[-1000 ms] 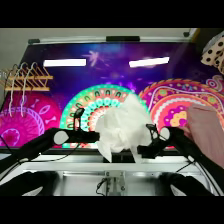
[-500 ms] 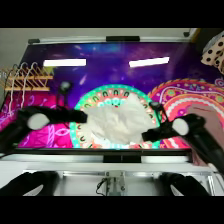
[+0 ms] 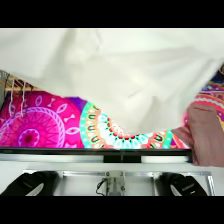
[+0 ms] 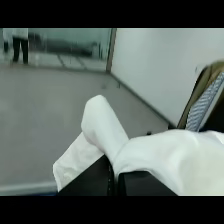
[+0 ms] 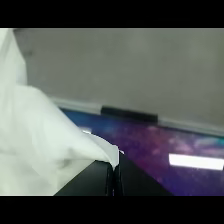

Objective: Fold the shirts.

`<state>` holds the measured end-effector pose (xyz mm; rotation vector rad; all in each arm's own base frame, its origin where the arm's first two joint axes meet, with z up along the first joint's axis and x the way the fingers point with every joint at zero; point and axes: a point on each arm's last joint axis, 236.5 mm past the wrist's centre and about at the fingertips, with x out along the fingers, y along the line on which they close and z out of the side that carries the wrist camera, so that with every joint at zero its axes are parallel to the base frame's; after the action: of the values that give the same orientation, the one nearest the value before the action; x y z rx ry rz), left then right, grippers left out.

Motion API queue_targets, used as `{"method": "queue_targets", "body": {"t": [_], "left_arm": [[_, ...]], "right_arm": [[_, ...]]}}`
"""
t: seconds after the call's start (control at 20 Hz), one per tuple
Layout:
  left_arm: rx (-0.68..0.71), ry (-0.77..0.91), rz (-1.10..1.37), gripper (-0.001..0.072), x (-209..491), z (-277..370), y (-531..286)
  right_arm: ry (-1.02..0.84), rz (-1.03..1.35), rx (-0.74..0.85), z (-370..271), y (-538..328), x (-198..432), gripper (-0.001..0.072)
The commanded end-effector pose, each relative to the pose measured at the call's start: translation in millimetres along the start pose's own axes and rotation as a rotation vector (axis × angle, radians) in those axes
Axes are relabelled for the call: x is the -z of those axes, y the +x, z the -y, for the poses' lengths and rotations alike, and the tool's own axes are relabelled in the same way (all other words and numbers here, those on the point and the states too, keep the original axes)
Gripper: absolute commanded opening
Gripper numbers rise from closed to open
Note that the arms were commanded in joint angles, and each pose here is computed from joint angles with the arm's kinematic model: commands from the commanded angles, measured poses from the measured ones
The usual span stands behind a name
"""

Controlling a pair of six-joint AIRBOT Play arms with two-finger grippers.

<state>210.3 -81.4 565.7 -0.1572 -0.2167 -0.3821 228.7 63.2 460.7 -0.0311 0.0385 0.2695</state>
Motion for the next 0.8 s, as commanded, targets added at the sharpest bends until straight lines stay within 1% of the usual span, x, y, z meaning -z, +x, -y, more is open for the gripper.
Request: {"method": "queue_targets", "body": {"t": [0.0,0.1,0.25,0.4,0.5,0.6,0.65,0.75], "left_arm": [[0.034,-0.026,0.198,0.0026,-72,7,-57],[0.016,-0.02,0.119,0.0026,-53,3,-54],[-0.124,0.037,-0.11,0.0026,8,-30,-41],[-0.266,0.094,-0.357,0.0026,80,-65,-31],[-0.296,0.126,-0.504,0.0026,136,-74,-14],[-0.316,0.157,-0.664,0.0026,203,-83,8],[-0.342,0.154,-0.733,0.0027,237,-92,18],[-0.413,0.096,-0.83,0.0027,303,-112,42]], "right_arm": [[0.062,0.215,-0.033,-2,-44,-65,0.005],[0.065,0.177,-0.033,-3,-38,-57,0.005],[0.048,0.023,-0.003,1,-16,-22,0.005],[0.007,-0.313,0.096,19,17,58,0.005],[0.0,-0.562,0.128,20,44,125,0.005],[-0.004,-0.751,0.143,16,79,191,0.005],[-0.006,-0.803,0.146,13,100,220,0.005],[-0.017,-0.823,0.132,4,155,266,0.005]]}}
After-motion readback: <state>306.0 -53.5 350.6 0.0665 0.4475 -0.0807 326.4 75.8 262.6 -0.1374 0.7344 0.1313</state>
